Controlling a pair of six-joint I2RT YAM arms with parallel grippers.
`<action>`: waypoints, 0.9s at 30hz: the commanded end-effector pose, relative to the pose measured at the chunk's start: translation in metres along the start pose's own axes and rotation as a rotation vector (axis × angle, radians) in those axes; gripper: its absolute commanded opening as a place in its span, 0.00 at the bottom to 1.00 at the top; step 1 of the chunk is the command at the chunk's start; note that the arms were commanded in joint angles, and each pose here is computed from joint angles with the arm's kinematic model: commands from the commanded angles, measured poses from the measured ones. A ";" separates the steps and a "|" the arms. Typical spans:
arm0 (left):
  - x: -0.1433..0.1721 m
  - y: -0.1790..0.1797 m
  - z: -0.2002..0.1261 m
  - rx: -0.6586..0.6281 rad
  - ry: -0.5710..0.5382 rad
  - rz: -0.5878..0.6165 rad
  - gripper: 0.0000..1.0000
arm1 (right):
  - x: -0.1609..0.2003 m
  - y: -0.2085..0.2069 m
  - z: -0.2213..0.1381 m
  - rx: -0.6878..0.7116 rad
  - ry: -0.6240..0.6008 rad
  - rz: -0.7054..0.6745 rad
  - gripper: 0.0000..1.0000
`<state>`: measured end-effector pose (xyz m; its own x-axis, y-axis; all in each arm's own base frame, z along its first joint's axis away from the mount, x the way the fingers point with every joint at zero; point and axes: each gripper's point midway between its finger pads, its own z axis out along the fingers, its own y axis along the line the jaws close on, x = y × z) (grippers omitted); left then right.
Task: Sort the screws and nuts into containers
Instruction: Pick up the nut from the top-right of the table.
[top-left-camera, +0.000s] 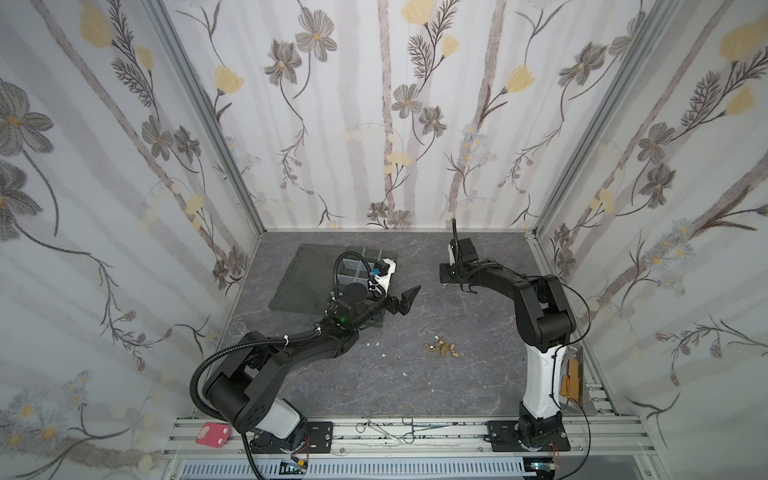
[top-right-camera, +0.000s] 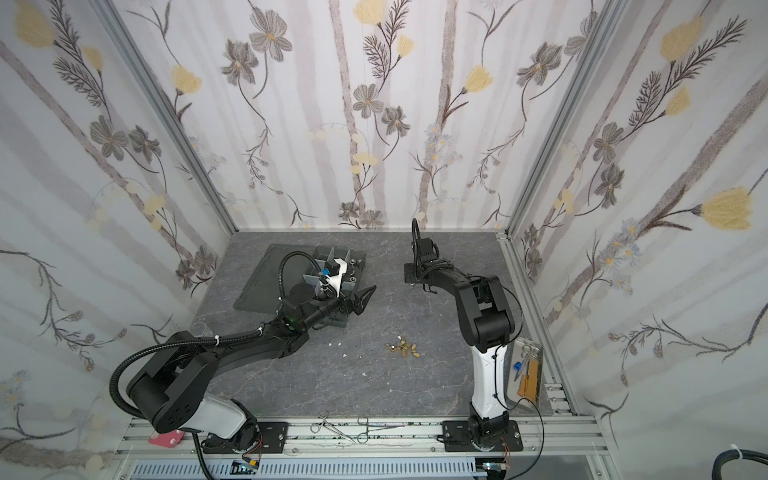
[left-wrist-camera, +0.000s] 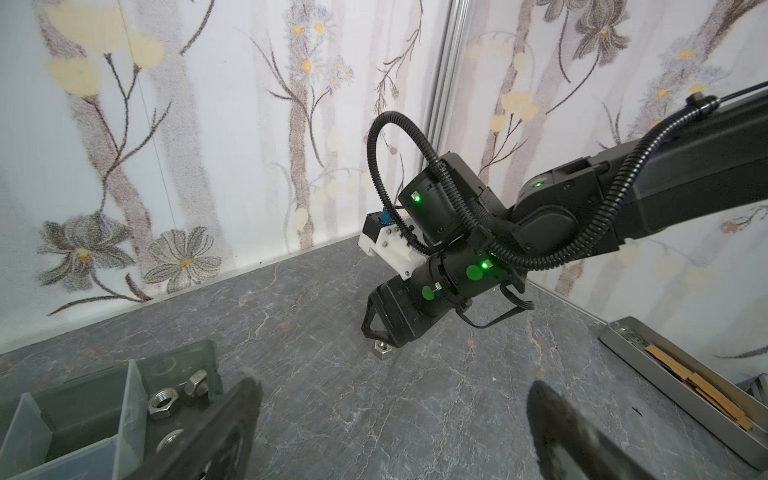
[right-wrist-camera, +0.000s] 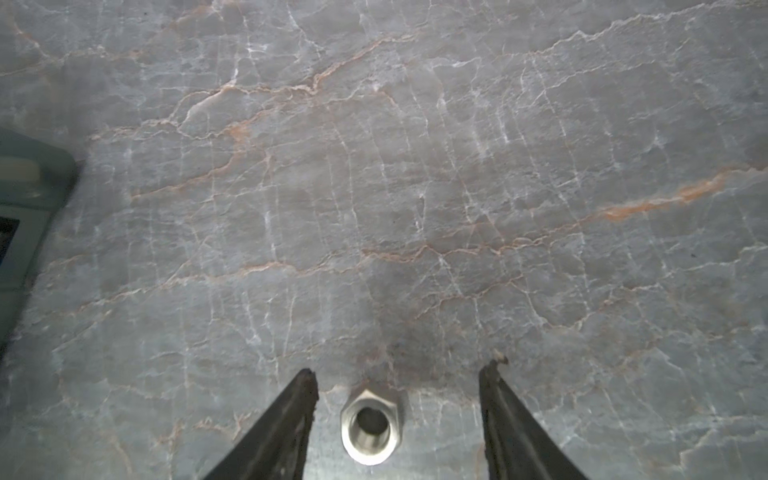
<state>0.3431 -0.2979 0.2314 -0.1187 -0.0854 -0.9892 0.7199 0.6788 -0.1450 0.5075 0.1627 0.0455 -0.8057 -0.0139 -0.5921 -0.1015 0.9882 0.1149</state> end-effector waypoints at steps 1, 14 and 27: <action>-0.002 0.005 -0.002 -0.033 -0.006 0.019 1.00 | 0.009 -0.005 0.005 0.041 0.046 0.015 0.62; 0.008 0.012 -0.002 -0.065 0.019 0.000 1.00 | 0.033 0.000 0.016 0.075 0.112 -0.004 0.38; 0.006 0.015 0.002 -0.079 0.022 0.004 1.00 | 0.036 0.006 0.003 0.061 0.109 -0.015 0.37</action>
<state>0.3505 -0.2895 0.2175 -0.1470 -0.0549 -0.9876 0.6695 0.7295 -0.1402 0.4894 0.1701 0.0236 -0.8471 -0.0409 -0.5298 -0.0820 0.9952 0.0542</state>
